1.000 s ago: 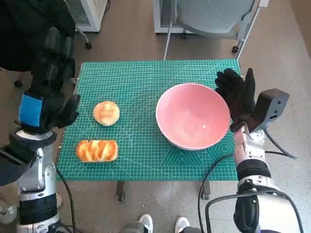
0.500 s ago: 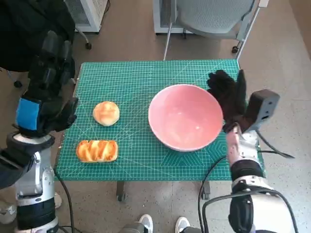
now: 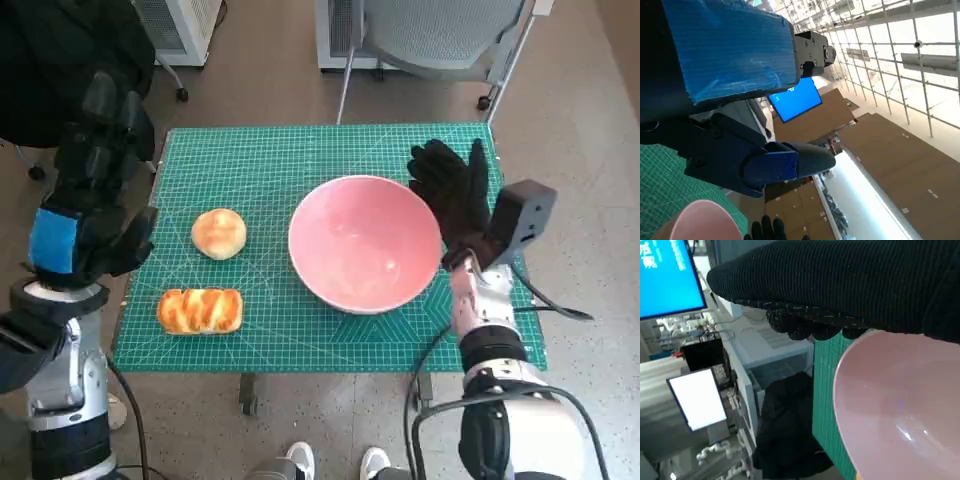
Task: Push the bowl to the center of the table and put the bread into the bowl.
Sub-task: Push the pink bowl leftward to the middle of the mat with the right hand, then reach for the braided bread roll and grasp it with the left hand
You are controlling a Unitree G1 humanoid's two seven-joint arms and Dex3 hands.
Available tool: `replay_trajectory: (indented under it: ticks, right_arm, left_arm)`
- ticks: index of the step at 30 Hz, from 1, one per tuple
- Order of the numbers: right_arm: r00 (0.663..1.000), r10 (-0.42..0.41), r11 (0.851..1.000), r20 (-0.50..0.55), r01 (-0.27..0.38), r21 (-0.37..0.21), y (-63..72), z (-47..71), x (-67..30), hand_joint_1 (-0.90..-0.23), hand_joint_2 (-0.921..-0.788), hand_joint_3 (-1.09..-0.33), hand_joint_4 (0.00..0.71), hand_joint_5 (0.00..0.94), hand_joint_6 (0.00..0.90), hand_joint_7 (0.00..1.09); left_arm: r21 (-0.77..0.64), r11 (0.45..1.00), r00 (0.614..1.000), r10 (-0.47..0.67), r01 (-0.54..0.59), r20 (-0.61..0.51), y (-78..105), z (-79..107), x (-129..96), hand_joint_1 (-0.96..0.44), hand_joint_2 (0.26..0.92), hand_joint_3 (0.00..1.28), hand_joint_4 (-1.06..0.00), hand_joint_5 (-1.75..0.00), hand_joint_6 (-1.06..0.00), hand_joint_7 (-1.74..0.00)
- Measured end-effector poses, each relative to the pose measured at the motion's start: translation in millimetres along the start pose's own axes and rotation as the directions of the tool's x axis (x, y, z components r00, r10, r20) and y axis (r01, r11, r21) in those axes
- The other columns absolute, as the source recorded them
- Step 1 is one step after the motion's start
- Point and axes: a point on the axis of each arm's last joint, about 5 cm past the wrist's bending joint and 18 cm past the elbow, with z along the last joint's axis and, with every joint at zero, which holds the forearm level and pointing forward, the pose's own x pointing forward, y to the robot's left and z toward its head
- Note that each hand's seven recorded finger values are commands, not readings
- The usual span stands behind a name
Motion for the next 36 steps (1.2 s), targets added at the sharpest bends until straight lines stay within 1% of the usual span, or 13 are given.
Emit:
replay_trajectory:
  ticks: [9,17,20,23,27,30,34,36]
  right_arm:
    - [0.999,0.034,0.999,-0.001,-0.034,0.007,12.6,-0.6,3.5,-0.723,-0.921,-0.951,0.328,0.007,0.367,0.02]
    - [0.999,0.052,0.999,0.008,-0.052,-0.006,15.9,4.0,6.5,-0.701,-0.921,-0.956,0.335,0.008,0.377,0.02]
    - [0.998,0.059,0.998,0.016,-0.059,-0.020,13.6,7.7,7.5,-0.697,-0.921,-0.947,0.334,0.006,0.378,0.02]
    - [0.997,0.067,0.997,0.035,-0.065,-0.042,7.6,13.5,8.0,-0.704,-0.921,-0.919,0.326,0.002,0.366,0.02]
    - [0.992,0.086,0.994,0.089,-0.079,-0.074,-1.0,23.0,8.2,-0.719,-0.921,-0.886,0.313,0.001,0.357,0.01]
    - [0.985,0.105,0.991,0.135,-0.092,-0.096,-4.3,29.8,8.8,-0.719,-0.921,-0.858,0.303,0.000,0.352,0.01]
    - [0.962,0.154,0.984,0.225,-0.130,-0.118,-6.9,38.6,8.8,-0.713,-0.921,-0.835,0.294,0.000,0.343,0.00]
    - [0.939,0.187,0.978,0.290,-0.151,-0.141,-8.7,44.7,8.4,-0.716,-0.921,-0.827,0.278,0.000,0.332,0.00]
  left_arm:
    - [0.021,1.000,1.000,0.014,-0.013,-0.015,1.5,-0.5,-4,-0.65,0.921,0.44,0.00,0.00,0.00,-0.09]
    - [0.041,0.999,1.000,0.020,-0.019,-0.005,1.0,2.8,-4,-0.66,0.921,0.44,0.00,0.00,0.00,-0.09]
    - [0.047,0.999,1.000,0.021,-0.021,-0.003,0.7,3.8,-5,-0.66,0.921,0.44,0.00,0.00,0.00,-0.09]
    - [0.049,0.998,1.000,0.026,-0.025,-0.007,0.7,3.6,-7,-0.66,0.921,0.44,0.00,0.00,0.00,-0.09]
    - [0.051,0.998,0.999,0.034,-0.033,-0.013,0.6,3.0,-8,-0.66,0.921,0.44,0.00,0.00,0.00,-0.09]
    - [0.052,0.998,0.999,0.039,-0.039,-0.014,0.5,2.9,-8,-0.67,0.921,0.44,0.00,0.00,0.00,-0.09]
    - [0.050,0.998,0.999,0.039,-0.039,-0.014,-1.1,2.5,-7,-0.67,0.921,0.44,0.00,0.00,0.00,-0.09]
    - [0.050,0.998,0.999,0.037,-0.037,-0.015,-2.6,2.1,-7,-0.67,0.921,0.44,0.00,0.00,0.00,-0.09]
